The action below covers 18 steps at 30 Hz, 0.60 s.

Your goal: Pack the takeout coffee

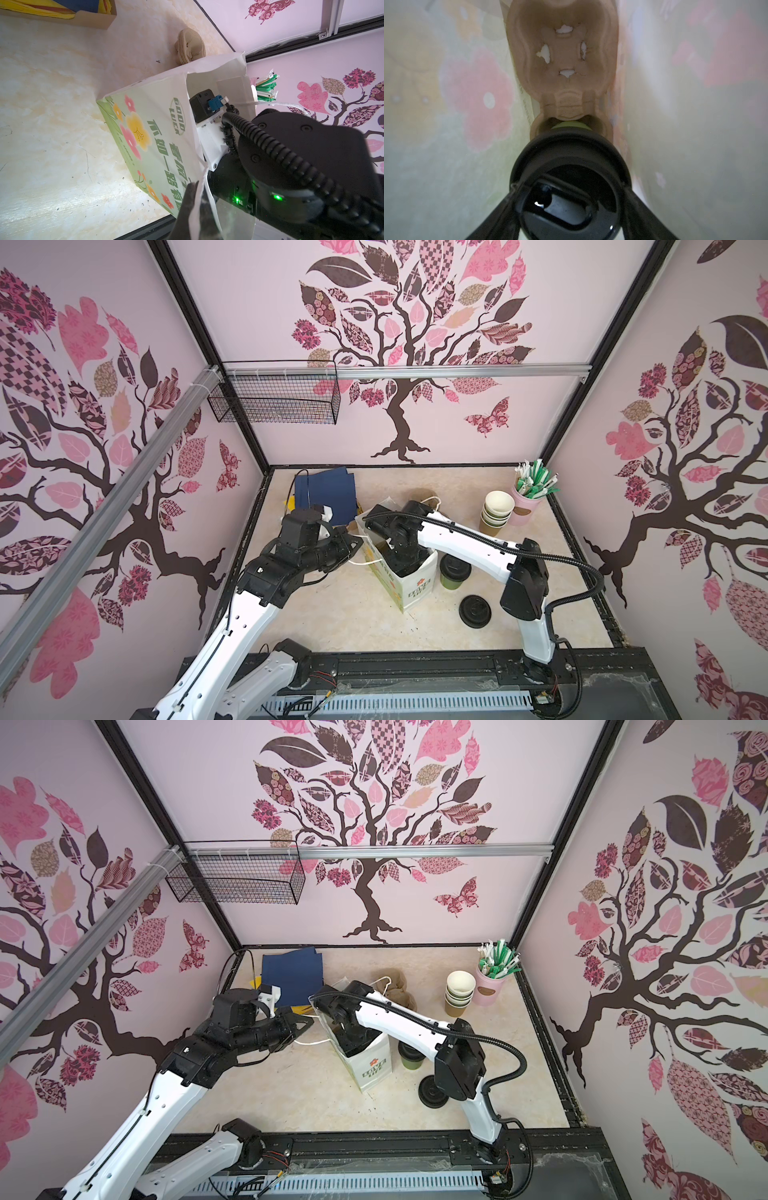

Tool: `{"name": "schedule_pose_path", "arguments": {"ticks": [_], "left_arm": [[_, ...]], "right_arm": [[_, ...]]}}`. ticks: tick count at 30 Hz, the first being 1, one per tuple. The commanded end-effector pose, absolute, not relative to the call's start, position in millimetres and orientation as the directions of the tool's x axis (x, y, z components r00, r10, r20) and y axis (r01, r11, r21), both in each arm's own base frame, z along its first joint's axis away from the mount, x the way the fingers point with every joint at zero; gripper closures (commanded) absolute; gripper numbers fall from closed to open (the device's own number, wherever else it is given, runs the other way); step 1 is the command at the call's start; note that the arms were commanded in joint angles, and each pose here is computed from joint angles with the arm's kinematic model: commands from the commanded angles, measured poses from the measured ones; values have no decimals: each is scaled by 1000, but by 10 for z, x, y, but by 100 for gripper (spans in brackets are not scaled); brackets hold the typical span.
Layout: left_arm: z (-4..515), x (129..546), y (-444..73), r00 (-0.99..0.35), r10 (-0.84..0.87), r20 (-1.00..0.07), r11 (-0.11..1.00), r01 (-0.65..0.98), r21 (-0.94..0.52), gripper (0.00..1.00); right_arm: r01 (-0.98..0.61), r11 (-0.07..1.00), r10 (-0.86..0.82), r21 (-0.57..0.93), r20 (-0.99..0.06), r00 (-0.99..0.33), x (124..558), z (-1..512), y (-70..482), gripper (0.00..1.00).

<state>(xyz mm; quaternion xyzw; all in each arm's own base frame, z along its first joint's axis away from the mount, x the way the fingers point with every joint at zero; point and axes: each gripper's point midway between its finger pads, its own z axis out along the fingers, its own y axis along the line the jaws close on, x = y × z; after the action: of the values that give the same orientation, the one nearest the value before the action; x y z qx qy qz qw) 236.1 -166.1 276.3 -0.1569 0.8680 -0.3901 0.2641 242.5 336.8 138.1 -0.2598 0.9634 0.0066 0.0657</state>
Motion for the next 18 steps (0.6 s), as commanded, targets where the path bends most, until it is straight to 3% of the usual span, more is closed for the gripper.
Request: {"name": "schedule_pose_path", "arguments": {"ticks": [1, 18], "left_arm": [[2659, 2366, -1668, -819, -471, -327, 652, -73, -755, 100], [2676, 2359, -1649, -815, -474, -334, 655, -74, -752, 100]], "right_arm": [[-495, 867, -498, -50, -70, -864, 2435, 1032, 3336, 44], [-501, 864, -501, -56, 4, -865, 2301, 749, 3183, 45]]}}
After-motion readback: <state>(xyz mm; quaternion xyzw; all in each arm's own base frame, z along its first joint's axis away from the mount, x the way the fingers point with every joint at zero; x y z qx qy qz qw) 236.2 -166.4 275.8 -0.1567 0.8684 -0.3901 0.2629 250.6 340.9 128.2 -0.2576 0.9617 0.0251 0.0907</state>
